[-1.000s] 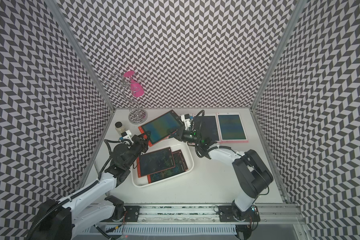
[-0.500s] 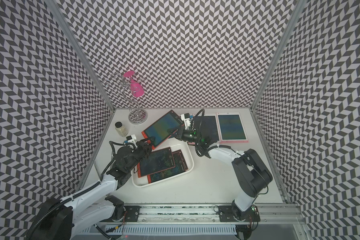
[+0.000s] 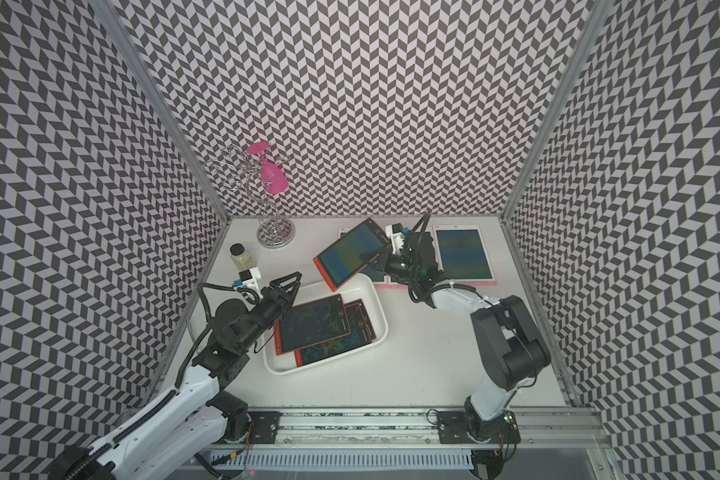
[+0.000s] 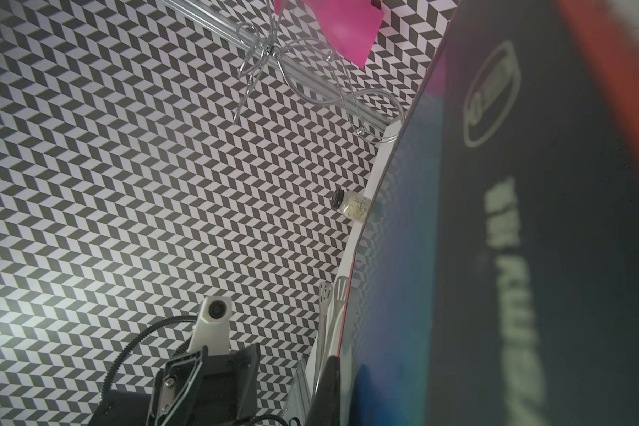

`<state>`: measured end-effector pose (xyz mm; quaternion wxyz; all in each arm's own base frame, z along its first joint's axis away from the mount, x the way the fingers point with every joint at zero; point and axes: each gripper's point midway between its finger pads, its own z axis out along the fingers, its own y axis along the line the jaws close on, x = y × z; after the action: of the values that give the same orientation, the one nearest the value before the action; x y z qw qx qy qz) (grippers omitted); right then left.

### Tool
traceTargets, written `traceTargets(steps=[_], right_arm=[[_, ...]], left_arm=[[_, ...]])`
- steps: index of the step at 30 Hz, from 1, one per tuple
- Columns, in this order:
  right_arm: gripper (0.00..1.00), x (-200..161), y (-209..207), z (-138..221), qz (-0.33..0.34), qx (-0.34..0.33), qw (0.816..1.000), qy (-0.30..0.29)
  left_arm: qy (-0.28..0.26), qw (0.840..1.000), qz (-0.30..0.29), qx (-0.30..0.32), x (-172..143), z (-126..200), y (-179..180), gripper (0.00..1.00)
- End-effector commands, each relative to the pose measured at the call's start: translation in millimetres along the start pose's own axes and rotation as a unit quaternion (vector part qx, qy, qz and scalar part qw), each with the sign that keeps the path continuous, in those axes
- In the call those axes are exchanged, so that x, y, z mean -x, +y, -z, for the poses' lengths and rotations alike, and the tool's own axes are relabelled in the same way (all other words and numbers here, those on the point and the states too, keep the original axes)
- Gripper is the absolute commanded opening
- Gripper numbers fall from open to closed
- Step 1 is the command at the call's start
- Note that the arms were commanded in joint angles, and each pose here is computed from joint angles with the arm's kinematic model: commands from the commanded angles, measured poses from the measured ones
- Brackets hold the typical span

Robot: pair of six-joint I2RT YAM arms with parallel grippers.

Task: Take out the writing tablet from the storage box
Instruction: Place the writing tablet at the center of the board.

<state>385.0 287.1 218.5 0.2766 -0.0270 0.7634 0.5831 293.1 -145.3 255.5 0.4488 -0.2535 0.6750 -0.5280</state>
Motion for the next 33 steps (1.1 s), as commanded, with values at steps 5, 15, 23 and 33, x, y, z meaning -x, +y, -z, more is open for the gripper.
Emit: traceTargets(steps=[5, 15, 23, 33], right_arm=[[0.0, -6, 29, 30, 0.073, 0.034, 0.995, 0.051], [0.0, -33, 26, 52, 0.085, 0.047, 0.989, 0.113], [0.01, -31, 32, 63, 0.099, 0.048, 0.987, 0.115], [0.03, -33, 36, 65, 0.098, 0.059, 0.986, 0.125]], left_arm=[[0.0, 0.99, -0.139, 0.009, 33, -7, -14, 0.59], [0.19, 0.949, -0.23, -0.104, -9, -68, -26, 0.65], [0.274, 0.922, -0.243, -0.123, -36, -79, -2, 0.64], [0.305, 0.918, -0.224, -0.119, -48, -87, 25, 0.64]])
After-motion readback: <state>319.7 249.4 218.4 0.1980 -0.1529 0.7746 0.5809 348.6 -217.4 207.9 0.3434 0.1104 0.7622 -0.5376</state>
